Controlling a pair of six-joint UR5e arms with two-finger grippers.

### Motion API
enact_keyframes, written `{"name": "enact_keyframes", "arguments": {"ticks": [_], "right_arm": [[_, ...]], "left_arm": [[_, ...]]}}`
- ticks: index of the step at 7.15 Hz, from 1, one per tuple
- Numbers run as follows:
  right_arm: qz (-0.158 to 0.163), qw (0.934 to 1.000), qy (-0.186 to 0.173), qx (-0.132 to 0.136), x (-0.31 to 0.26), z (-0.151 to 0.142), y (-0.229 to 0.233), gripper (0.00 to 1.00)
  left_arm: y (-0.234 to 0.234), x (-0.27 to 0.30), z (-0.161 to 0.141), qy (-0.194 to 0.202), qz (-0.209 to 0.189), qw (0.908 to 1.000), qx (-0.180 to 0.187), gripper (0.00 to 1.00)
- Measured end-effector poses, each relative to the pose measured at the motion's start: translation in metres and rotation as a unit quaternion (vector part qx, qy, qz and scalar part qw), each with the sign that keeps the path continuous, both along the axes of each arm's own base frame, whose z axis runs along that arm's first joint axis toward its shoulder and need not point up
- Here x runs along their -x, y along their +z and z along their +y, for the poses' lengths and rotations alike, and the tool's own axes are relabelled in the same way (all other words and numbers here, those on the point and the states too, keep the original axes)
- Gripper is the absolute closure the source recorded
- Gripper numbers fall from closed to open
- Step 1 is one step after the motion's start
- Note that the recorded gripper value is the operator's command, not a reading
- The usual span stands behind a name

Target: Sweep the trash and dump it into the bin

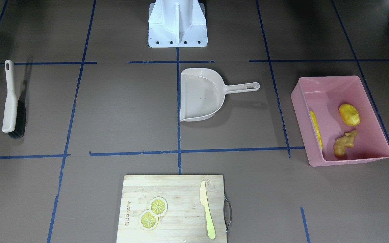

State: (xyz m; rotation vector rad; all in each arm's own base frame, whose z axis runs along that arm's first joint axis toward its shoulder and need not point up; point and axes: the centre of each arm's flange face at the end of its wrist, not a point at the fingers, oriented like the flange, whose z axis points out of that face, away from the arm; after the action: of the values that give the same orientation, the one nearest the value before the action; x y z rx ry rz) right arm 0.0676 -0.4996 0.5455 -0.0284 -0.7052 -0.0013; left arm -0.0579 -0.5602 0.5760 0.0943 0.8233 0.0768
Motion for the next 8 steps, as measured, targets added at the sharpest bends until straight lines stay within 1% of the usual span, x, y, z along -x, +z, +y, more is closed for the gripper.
{"name": "enact_keyframes", "arguments": {"ticks": [2, 3, 5, 8], "right_arm": [[0.0, 1.0, 0.001, 0.008, 0.0, -0.005, 0.008, 0.0], [0.0, 0.9999, 0.002, 0.011, 0.0, -0.005, 0.011, 0.0], [-0.003, 1.0, 0.002, 0.002, 0.0, -0.005, 0.01, 0.0], [-0.013, 0.9999, 0.002, -0.004, 0.002, -0.004, 0.007, 0.0]], "left_arm": [[-0.013, -0.001, 0.011, -0.017, 0.002, 0.9999, -0.001, 0.0], [-0.015, 0.001, 0.018, -0.02, -0.008, 0.9998, -0.005, 0.0], [-0.009, 0.005, 0.025, -0.025, -0.041, 0.9987, -0.015, 0.0], [-0.011, 0.007, 0.028, -0.026, -0.049, 0.9983, -0.019, 0.0]]}}
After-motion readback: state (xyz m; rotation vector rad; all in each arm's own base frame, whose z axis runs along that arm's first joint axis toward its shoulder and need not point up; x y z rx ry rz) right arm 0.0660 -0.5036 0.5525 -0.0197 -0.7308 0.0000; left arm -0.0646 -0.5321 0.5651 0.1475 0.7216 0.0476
